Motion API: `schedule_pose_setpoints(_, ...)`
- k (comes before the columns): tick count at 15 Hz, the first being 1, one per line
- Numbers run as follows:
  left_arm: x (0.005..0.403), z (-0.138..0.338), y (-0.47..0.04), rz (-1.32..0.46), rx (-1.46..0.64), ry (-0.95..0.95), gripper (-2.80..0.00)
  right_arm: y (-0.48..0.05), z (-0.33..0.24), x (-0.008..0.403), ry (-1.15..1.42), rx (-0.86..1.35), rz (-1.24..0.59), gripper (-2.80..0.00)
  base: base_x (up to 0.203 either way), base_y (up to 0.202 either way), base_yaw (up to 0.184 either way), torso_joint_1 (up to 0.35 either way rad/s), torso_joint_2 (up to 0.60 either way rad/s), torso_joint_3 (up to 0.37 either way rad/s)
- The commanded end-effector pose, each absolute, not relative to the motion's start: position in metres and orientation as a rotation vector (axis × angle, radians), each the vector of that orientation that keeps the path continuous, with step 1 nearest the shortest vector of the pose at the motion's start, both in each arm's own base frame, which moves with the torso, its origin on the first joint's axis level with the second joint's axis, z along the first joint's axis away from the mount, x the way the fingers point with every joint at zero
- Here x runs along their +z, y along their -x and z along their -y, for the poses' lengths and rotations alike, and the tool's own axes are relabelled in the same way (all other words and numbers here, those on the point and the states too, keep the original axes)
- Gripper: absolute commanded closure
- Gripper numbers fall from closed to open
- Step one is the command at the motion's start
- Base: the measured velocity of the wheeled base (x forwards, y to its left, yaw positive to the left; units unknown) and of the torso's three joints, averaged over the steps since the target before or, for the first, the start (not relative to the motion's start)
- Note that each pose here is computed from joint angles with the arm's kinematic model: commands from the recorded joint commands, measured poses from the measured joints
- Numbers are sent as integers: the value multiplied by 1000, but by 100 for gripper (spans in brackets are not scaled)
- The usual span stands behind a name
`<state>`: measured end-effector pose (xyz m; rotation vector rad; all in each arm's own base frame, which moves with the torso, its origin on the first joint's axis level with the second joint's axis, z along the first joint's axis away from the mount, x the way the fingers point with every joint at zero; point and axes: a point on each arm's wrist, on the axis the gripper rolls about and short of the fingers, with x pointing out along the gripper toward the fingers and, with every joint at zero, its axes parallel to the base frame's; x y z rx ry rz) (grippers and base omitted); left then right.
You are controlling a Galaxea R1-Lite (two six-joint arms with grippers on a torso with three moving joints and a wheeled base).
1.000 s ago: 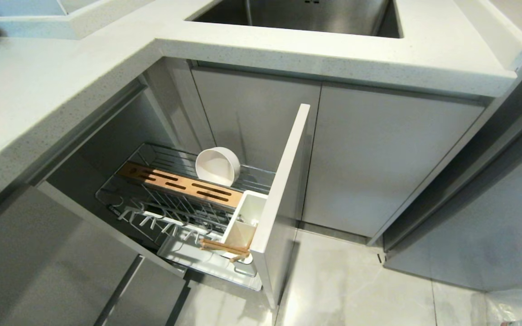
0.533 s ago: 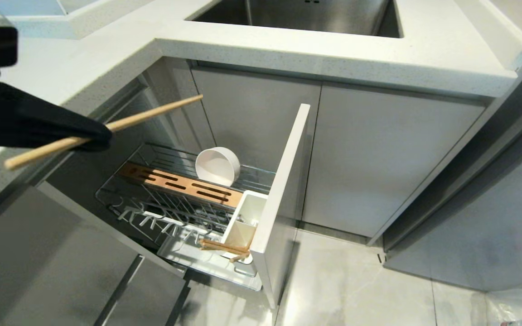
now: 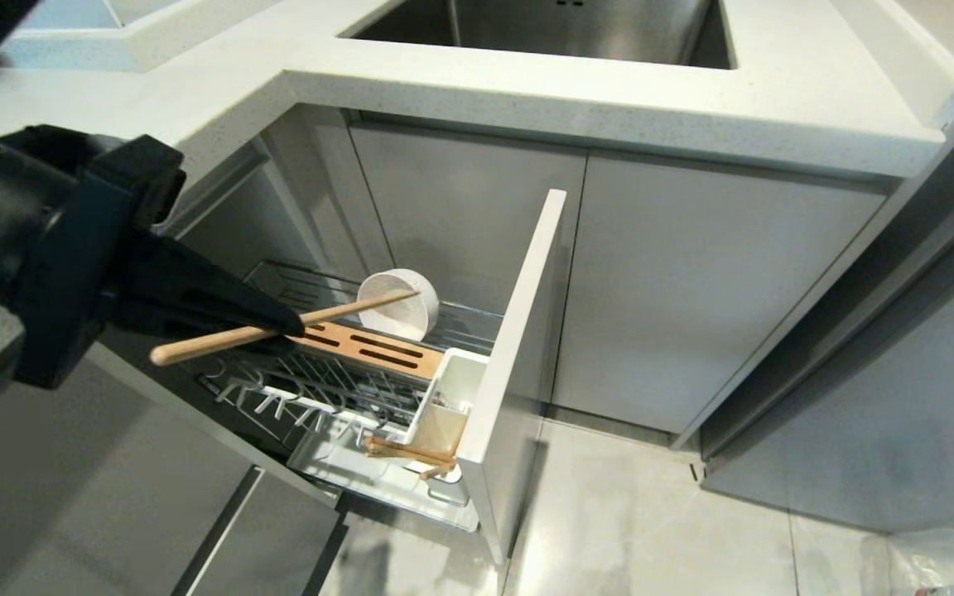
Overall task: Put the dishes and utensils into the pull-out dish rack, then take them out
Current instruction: Pick up the chopsticks and place it in the cupboard
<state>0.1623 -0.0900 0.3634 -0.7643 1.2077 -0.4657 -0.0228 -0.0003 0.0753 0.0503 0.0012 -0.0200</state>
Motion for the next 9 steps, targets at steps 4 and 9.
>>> schedule_pose_setpoints(4,338,117,-194,-1312,-299,752,0,23,0,75,-51,-20,-3,0,0,0,0,0,0,0)
schedule_pose_setpoints(9,314,137,-215,-1429,-207,728,0,23,0,75,-51,-20,-3,0,0,0,0,0,0,0)
